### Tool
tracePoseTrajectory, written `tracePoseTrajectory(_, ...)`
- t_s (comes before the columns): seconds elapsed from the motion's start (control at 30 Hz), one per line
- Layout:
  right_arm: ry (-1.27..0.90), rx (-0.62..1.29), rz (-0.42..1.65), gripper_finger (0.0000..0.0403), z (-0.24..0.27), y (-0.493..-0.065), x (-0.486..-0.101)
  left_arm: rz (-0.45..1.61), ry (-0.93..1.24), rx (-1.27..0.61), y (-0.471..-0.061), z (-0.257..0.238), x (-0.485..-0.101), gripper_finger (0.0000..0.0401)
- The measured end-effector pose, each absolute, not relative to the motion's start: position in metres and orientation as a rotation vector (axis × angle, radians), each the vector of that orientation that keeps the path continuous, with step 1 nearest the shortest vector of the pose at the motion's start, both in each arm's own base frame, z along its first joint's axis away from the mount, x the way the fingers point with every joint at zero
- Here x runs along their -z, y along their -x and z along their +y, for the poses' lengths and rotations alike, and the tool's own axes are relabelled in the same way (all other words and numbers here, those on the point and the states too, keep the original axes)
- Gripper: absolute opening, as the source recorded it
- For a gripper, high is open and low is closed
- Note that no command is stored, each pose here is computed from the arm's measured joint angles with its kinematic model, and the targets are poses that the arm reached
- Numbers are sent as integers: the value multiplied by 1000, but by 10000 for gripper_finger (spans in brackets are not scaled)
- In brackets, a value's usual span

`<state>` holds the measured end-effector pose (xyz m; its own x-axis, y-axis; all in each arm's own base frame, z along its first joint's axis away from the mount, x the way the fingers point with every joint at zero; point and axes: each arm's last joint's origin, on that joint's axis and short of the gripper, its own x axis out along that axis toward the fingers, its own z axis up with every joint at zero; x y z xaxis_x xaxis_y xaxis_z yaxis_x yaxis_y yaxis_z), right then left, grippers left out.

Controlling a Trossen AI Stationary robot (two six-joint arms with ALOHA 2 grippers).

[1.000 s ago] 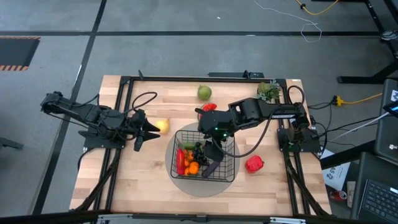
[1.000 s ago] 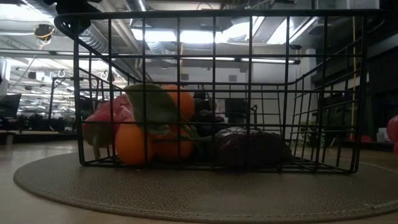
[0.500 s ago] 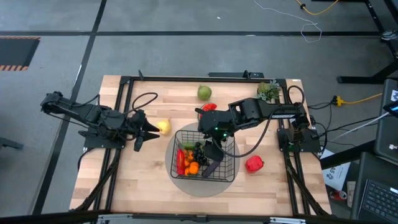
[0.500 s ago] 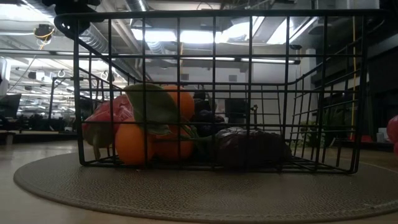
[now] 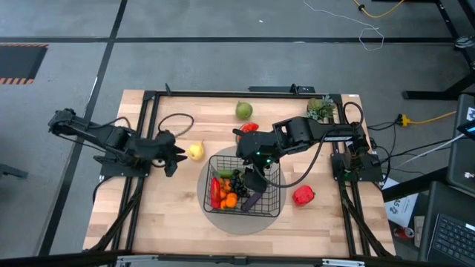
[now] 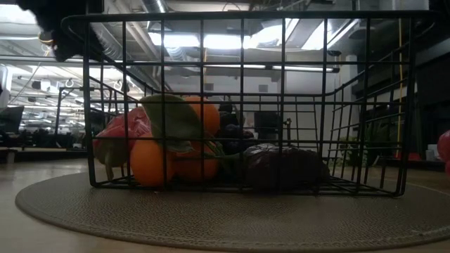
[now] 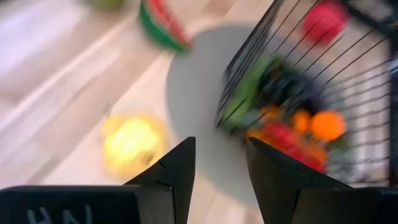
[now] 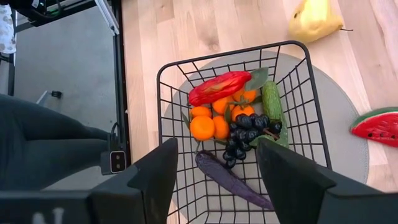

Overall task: Build produce basket
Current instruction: Put the yellow pear into the black wire basket

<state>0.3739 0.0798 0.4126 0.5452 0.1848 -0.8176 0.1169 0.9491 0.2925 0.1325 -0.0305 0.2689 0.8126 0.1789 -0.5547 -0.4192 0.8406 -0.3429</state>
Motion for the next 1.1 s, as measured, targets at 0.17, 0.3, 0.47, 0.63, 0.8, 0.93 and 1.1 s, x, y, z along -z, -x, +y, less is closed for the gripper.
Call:
tracePoseTrajectory(0.17, -319, -51, 978, 220, 78, -376, -414, 683, 507, -373, -138, -34, -254, 137)
tracePoseTrajectory(0.3, -301, -63, 944, 220, 75, -379, -415, 740, 508, -361, -149, -39, -246, 137)
tracePoseTrajectory(0.47, -308, -62, 911, 220, 71, -382, -417, 743, 458, -364, -165, -43, -239, 137)
tracePoseTrajectory(0.63, -309, -61, 911, 220, 71, -382, -417, 763, 462, -367, -176, -41, -234, 137)
tracePoseTrajectory(0.8, -309, -61, 912, 220, 71, -382, -417, 848, 454, -407, -188, -36, -219, 137)
tracePoseTrajectory(0.93, -309, -62, 913, 220, 71, -382, -417, 895, 442, -428, -196, -32, -210, 137)
tracePoseTrajectory(1.1, -309, -61, 916, 220, 71, -382, -417, 960, 437, -492, -203, -23, -197, 137)
